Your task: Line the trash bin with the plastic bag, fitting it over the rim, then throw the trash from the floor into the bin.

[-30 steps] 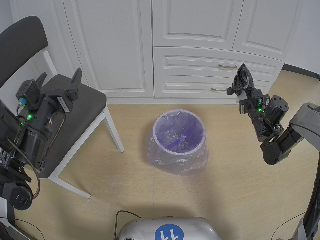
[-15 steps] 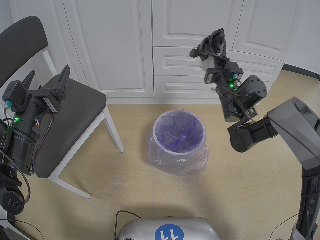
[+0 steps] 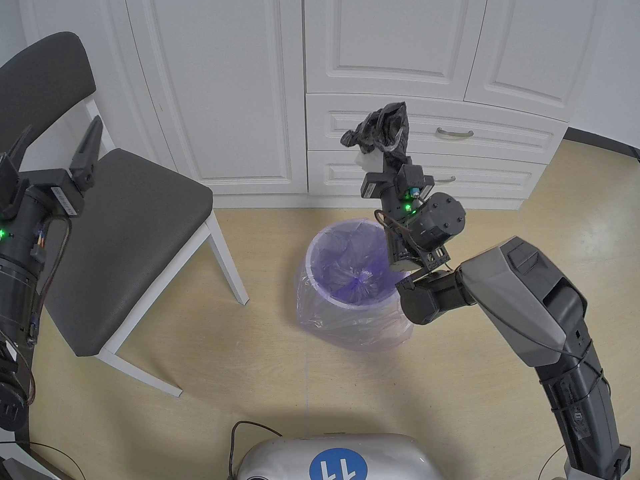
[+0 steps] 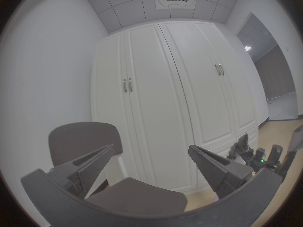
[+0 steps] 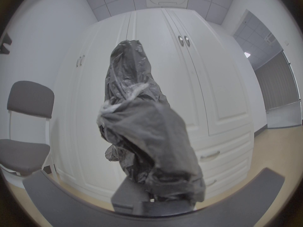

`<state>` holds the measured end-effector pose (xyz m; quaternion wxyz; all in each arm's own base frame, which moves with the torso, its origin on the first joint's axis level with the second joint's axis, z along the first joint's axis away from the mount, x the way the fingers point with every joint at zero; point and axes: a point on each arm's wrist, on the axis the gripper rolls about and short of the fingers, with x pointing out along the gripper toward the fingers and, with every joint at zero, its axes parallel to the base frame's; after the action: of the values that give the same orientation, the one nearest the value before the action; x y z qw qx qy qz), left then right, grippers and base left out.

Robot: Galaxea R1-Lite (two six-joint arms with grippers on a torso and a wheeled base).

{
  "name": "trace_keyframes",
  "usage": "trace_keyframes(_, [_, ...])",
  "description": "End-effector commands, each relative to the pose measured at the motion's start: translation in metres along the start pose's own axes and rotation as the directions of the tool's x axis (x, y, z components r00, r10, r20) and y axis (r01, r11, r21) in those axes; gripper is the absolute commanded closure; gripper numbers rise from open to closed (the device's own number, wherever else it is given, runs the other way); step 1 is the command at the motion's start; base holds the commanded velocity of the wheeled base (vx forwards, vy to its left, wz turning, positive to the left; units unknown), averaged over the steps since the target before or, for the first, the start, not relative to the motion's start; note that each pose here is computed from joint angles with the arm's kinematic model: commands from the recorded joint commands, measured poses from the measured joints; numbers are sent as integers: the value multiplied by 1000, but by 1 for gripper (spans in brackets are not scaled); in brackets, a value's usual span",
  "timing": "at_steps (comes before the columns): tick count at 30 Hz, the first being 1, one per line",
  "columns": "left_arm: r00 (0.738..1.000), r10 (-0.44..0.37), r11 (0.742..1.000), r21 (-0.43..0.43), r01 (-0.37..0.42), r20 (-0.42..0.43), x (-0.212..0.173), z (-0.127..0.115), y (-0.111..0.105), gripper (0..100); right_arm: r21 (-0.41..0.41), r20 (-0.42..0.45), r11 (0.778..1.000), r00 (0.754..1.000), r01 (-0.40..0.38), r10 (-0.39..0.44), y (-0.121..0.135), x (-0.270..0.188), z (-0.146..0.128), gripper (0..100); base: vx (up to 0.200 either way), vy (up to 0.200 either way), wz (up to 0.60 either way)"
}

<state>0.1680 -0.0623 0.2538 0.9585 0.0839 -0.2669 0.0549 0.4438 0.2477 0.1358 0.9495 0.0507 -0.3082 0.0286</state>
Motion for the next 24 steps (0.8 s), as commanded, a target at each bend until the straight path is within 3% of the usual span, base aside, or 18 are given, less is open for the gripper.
trace_keyframes(1, [998, 54, 998, 18, -55, 43, -3, 11, 14, 0, 22, -101, 1000, 995, -3, 5, 5, -17, -39, 100, 0, 0, 0])
trace_keyframes(5, [997, 59, 998, 14, -59, 54, -4, 14, 16, 0, 92, -274, 995, 962, 37, -11, 6, -20, -30, 100, 0, 0, 0])
trace_keyframes(8, [996, 58, 998, 9, -59, 60, -5, 16, 17, 0, 214, -421, 973, 907, 88, 10, 7, -19, -7, 100, 0, 0, 0])
trace_keyframes(10, [997, 59, 998, 10, -60, 59, -5, 16, 17, 0, 248, -469, 962, 883, 116, 14, 7, -17, 0, 100, 0, 0, 0])
trace_keyframes(11, [997, 57, 998, 10, -58, 57, -5, 15, 17, 0, 302, -535, 936, 845, 180, 10, 6, -13, 8, 100, 0, 0, 0])
trace_keyframes(12, [997, 57, 998, 11, -57, 56, -5, 15, 16, 0, 327, -560, 920, 829, 214, 6, 4, -8, 12, 100, 0, 0, 0])
trace_keyframes(13, [997, 57, 998, 11, -57, 56, -5, 15, 16, 0, 329, -563, 918, 826, 220, 4, 3, -7, 13, 100, 0, 0, 0])
trace_keyframes(16, [997, 59, 998, 10, -60, 59, -5, 16, 17, 0, 353, -656, 874, 755, 335, -24, -7, 9, 16, 100, 0, 0, 0])
trace_keyframes(17, [997, 59, 998, 10, -60, 59, -5, 16, 17, 0, 353, -656, 874, 755, 335, -24, -7, 9, 16, 100, 0, 0, 0])
trace_keyframes(18, [996, 59, 998, 11, -59, 62, -5, 16, 18, 0, 362, -706, 846, 708, 393, -27, -8, 16, 20, 100, 0, 0, 0])
trace_keyframes(22, [997, 57, 998, 11, -58, 61, -6, 16, 17, 0, 387, -787, 780, 617, 492, 0, -5, 25, 34, 100, 0, 0, 0])
trace_keyframes(23, [997, 56, 998, 12, -56, 58, -6, 15, 17, 0, 372, -817, 769, 576, 520, 5, -6, 23, 32, 100, 0, 0, 0])
trace_keyframes(24, [997, 56, 998, 12, -56, 58, -6, 15, 17, 0, 369, -822, 768, 570, 523, 7, -6, 22, 32, 100, 0, 0, 0])
